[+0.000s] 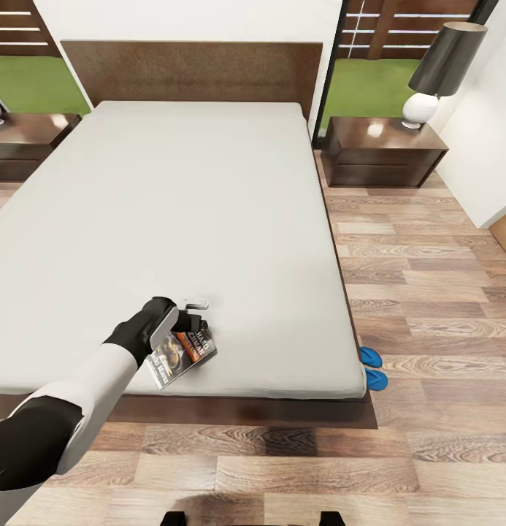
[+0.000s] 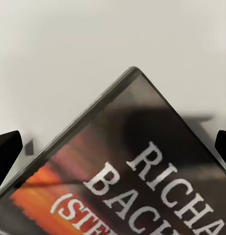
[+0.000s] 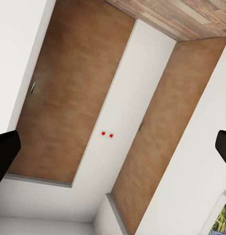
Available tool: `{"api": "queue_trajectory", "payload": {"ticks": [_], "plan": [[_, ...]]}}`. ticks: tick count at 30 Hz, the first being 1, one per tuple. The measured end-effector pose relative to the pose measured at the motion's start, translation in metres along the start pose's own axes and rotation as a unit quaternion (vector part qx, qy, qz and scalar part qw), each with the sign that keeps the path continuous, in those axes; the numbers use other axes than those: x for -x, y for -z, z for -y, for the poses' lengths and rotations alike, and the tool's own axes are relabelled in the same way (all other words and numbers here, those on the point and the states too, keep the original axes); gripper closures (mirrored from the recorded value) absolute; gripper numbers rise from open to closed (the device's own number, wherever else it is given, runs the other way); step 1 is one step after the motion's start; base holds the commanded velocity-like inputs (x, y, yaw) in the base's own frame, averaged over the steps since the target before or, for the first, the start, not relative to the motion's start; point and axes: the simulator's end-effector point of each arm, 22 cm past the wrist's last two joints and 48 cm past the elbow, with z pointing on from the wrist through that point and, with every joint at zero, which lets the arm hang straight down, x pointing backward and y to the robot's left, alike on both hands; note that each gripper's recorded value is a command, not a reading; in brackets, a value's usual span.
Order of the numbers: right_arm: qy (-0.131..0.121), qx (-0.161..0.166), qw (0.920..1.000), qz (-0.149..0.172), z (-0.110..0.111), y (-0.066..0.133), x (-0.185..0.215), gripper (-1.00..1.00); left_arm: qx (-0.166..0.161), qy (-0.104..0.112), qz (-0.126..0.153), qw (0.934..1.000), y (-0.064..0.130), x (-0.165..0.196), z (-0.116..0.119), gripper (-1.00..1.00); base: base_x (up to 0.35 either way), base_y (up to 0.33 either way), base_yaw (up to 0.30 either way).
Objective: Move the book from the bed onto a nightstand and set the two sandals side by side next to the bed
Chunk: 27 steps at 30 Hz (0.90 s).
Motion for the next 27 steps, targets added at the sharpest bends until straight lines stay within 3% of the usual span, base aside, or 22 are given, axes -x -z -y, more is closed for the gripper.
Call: {"api": "queue_trajectory", "payload": {"ticks": [27], "plan": [[0.001, 0.003, 1.0000, 0.002, -0.0037, 0.0007, 0.0029, -1.00, 0.002, -0.001, 0.000, 1.0000, -0.0001, -0.0001, -0.0007, -1.00, -0.015, 0.000, 0.000]]}}
